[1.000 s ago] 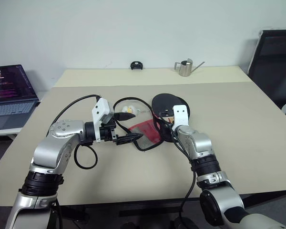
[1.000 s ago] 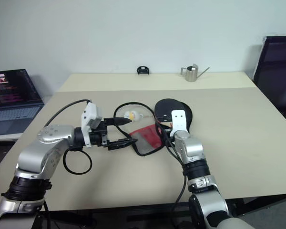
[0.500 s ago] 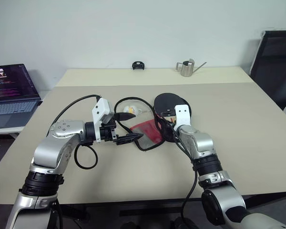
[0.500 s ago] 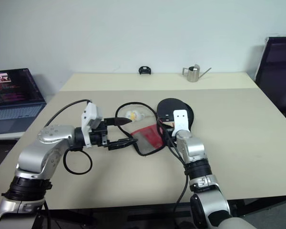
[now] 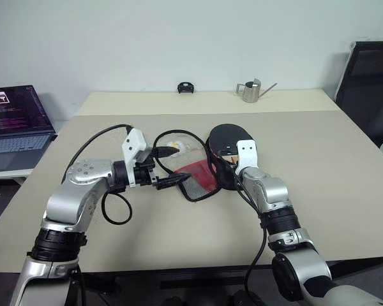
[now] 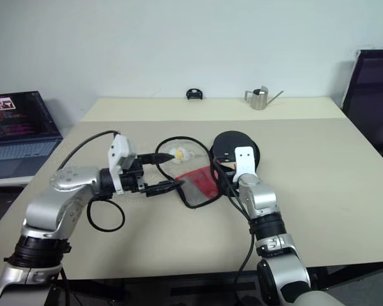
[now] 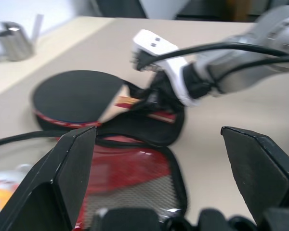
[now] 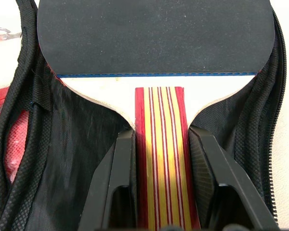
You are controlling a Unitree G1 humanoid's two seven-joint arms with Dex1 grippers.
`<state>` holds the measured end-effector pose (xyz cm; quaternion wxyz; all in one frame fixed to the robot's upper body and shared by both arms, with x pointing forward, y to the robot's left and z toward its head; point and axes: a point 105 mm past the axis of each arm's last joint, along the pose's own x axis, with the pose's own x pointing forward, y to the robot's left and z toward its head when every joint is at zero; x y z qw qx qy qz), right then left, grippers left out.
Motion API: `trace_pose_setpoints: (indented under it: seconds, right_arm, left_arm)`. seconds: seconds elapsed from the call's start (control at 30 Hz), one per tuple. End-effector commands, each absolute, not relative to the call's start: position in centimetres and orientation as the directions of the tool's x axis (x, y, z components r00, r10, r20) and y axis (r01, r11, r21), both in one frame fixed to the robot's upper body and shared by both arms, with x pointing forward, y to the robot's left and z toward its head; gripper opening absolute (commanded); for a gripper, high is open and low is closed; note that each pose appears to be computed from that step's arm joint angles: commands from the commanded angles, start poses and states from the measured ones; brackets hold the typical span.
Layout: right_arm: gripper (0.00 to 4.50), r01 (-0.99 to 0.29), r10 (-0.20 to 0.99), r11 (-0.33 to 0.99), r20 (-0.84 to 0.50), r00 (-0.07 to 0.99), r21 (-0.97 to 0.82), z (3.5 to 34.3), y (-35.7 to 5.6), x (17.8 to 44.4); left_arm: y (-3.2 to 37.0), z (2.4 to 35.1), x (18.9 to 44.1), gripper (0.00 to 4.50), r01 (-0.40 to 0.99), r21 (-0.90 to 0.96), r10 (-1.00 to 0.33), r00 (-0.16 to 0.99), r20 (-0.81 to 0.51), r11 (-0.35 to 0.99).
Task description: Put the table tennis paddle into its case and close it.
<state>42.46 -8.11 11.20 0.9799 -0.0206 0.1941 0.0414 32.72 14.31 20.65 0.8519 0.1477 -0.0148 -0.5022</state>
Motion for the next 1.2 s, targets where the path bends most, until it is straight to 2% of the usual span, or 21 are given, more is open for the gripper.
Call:
trace_pose_setpoints:
  seconds: [0.03, 0.5, 0.57, 0.73, 0.87, 1.03, 1.2]
  right_arm:
    - [1.11, -0.067, 0.044, 0.997, -0.399, 0.916, -0.045, 10.5, -9.0, 42.3]
    - [1.11, -0.069, 0.06, 0.998, -0.444, 0.894, -0.004, 9.4, -8.9, 41.7]
    - [1.86, -0.061, 0.055, 0.998, -0.442, 0.895, 0.001, 9.4, -8.9, 41.7]
    - [3.43, -0.07, 0.068, 0.998, -0.444, 0.894, 0.012, 9.7, -8.3, 41.4]
    - [3.43, -0.09, 0.102, 0.995, -0.426, 0.899, 0.048, 10.6, -7.3, 41.2]
    - [3.43, -0.184, 0.234, 0.967, -0.336, 0.912, 0.173, 14.4, -5.4, 40.1]
    - [3.43, -0.311, 0.368, 0.922, -0.263, 0.892, 0.232, 17.4, -5.7, 38.0]
  left_arm:
    - [14.7, 22.6, 33.1, 4.5, 0.815, 0.319, -0.847, 0.528, -0.063, 0.484]
    - [14.6, 22.6, 33.3, 4.5, 0.812, 0.318, -0.847, 0.529, -0.052, 0.489]
    - [14.7, 22.6, 33.3, 4.5, 0.813, 0.318, -0.847, 0.529, -0.053, 0.488]
    - [14.7, 22.5, 33.3, 4.5, 0.813, 0.32, -0.847, 0.528, -0.055, 0.486]
    - [14.7, 22.5, 33.3, 4.5, 0.813, 0.32, -0.847, 0.528, -0.056, 0.486]
    - [15.0, 22.5, 33.4, 4.5, 0.805, 0.318, -0.839, 0.542, -0.052, 0.5]
    - [15.7, 22.4, 33.7, 4.5, 0.787, 0.31, -0.819, 0.572, -0.041, 0.534]
